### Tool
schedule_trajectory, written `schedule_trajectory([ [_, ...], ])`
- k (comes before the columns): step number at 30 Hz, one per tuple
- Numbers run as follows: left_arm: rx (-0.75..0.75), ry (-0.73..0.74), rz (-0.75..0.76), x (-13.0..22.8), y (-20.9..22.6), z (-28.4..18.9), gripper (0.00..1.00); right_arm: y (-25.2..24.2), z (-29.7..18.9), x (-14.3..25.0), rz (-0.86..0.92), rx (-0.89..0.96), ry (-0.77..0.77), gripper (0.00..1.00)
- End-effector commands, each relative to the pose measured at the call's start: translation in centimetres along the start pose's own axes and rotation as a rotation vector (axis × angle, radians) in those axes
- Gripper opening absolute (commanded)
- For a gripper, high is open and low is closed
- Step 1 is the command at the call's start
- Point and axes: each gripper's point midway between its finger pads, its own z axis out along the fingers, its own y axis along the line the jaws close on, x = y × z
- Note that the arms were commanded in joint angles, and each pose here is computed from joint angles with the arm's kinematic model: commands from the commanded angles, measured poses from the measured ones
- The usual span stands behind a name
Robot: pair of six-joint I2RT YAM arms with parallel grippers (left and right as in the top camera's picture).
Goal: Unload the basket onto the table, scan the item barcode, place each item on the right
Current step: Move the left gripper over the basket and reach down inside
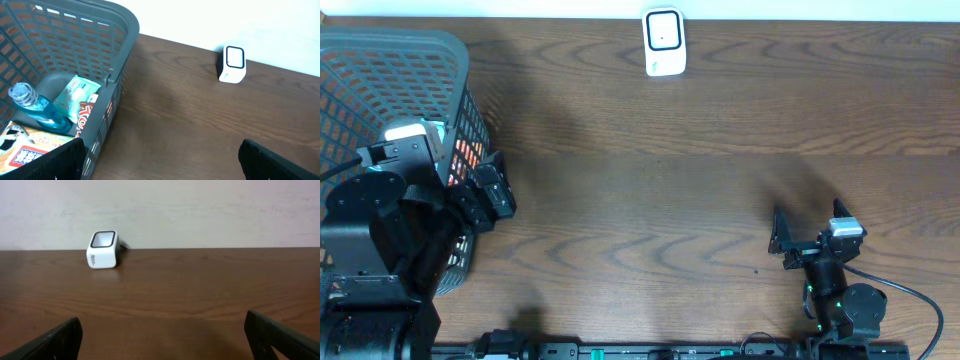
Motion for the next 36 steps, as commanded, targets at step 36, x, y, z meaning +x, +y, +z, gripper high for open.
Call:
schedule_trajectory([
  [36,-0.641,-0.091,-0.351,-5.7,12.7,3.5,0.98,0.1,0.0,0.1,-0.008,-0.001,0.002,0.99],
])
